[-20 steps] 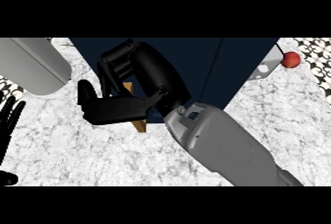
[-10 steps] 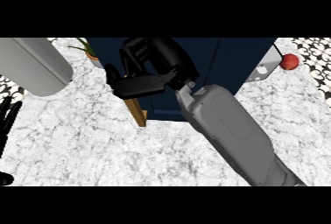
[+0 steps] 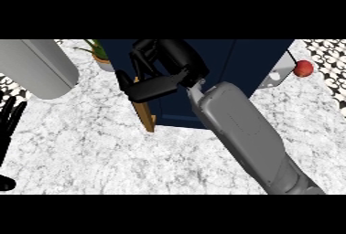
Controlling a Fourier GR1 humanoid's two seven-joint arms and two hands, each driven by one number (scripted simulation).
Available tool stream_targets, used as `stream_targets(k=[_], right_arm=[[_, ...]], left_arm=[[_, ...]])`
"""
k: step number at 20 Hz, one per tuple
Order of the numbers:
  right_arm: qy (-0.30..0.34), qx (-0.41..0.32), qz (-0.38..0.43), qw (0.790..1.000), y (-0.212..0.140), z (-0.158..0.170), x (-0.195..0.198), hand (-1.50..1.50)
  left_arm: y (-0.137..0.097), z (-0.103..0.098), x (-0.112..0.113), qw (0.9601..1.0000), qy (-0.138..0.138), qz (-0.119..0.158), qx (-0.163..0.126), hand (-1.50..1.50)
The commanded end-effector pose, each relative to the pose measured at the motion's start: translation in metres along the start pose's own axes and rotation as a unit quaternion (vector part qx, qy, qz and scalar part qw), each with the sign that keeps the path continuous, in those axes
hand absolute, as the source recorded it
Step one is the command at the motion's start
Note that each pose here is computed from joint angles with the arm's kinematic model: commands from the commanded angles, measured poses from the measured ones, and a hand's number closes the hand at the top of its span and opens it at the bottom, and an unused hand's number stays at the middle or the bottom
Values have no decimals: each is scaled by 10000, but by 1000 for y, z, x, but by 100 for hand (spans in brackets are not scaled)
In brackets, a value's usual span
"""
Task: Pick up the wine, place it into the cabinet and close the cabinet
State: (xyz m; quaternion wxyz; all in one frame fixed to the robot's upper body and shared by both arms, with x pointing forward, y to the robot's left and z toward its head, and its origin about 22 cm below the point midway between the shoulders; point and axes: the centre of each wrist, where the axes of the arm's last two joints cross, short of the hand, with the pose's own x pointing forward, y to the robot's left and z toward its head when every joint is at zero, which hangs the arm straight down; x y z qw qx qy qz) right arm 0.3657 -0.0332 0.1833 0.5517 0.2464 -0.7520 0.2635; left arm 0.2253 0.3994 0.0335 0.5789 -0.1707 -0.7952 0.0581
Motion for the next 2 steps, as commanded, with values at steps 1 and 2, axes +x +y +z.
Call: stream_targets(k=[1, 2], right_arm=[[442, -943, 189, 9944, -54, 5, -15, 150], [515, -924, 190, 9942, -45, 2, -17, 150]], left_arm=[[-7, -11, 1, 9999, 39, 56, -90, -150], [-5, -9, 3, 10000, -3, 10, -60, -150]])
